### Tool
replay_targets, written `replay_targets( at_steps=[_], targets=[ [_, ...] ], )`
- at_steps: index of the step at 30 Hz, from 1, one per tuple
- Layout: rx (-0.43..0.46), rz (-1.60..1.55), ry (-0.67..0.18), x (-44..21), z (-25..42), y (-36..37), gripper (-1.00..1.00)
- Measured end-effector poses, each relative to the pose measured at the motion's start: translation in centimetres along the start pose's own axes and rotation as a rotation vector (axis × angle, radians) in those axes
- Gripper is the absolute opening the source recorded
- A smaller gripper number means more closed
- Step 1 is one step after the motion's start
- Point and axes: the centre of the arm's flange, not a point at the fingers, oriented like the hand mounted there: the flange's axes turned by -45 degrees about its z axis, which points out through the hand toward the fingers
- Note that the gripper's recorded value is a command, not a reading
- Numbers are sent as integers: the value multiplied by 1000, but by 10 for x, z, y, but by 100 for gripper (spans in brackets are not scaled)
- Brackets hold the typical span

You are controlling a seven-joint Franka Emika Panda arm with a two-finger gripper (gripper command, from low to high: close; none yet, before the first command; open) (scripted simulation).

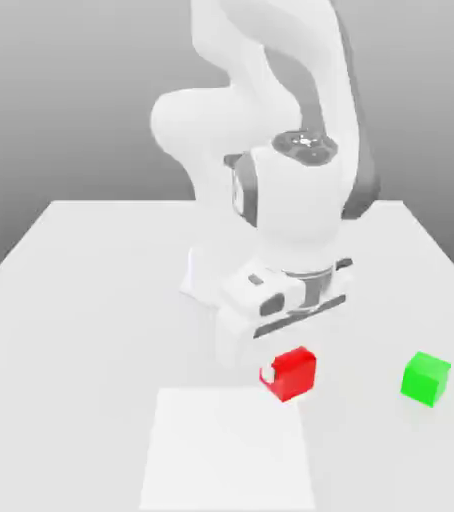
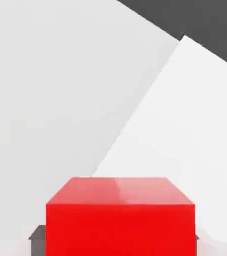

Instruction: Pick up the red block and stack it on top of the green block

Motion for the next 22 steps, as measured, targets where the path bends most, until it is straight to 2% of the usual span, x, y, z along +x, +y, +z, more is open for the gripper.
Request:
replay_targets(
  at_steps=[13,18,19,22],
  targets=[
    [1,-981,-1,74,-25,-152,-100],
    [0,-1026,-1,78,21,-155,-100],
    [0,-1025,-1,77,31,-154,100],
    [0,-1025,-1,77,31,-154,100]
  ],
)
